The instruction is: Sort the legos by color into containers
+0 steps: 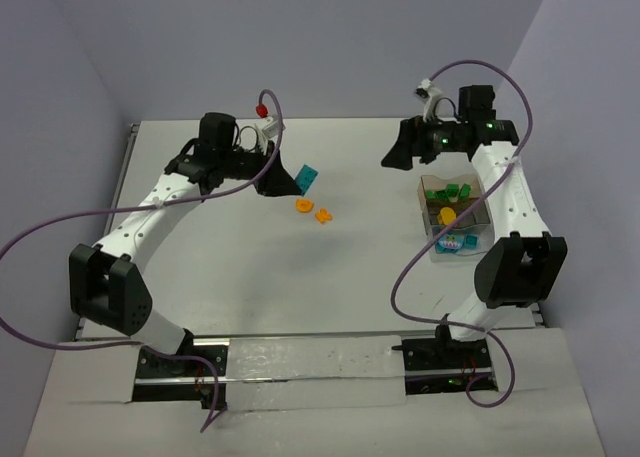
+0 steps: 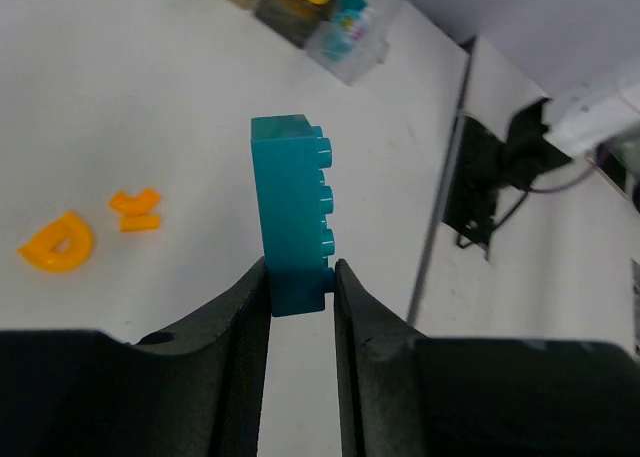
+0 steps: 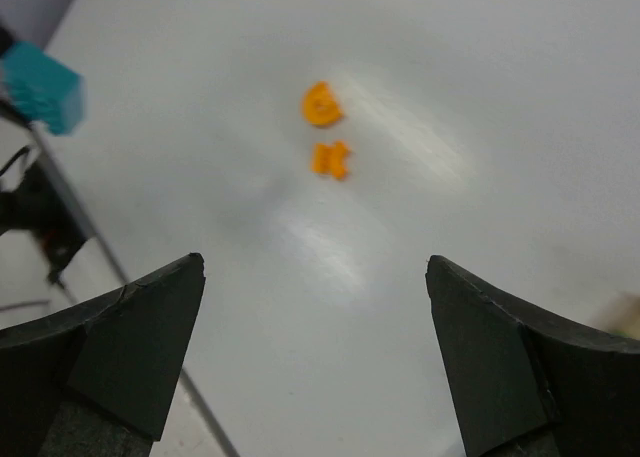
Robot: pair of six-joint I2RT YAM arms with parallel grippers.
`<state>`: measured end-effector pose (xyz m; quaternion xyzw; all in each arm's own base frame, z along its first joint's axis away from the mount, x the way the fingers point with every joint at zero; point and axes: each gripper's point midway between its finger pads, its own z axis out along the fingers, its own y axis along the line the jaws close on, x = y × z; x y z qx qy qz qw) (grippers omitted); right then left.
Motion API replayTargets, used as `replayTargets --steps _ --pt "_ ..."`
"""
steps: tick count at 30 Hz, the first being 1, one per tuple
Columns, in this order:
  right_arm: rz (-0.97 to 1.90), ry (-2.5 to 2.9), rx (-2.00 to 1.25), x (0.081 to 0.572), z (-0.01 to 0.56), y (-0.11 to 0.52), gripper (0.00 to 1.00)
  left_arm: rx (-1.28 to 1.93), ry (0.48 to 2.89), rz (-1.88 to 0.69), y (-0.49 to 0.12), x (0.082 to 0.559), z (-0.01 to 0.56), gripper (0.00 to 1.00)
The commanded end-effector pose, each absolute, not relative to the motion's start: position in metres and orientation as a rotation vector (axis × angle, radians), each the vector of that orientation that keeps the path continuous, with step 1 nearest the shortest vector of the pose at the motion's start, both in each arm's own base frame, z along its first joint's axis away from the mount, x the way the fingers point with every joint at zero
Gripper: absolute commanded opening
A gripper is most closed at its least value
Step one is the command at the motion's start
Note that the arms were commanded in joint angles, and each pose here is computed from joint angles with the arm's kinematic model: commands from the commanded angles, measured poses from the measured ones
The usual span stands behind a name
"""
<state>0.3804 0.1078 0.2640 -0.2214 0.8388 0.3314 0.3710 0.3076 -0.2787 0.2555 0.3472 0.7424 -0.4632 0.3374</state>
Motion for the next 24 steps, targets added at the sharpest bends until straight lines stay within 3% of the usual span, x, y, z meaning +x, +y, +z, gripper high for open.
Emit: replayTargets --steps 1,8,24 --pt "1.202 1.966 -0.819 0.323 0.306 0.179 0.96 1.147 1.683 -1.488 -0.285 0.252 0.293 0.0" --pt "1.413 1.89 -0.936 0.29 0.323 0.228 0.78 1.201 1.628 -1.573 -0.285 0.229 0.295 0.03" --pt "1.48 1.883 -1.143 0.246 0.318 0.271 0.77 1.296 1.653 -1.643 -0.296 0.212 0.284 0.01"
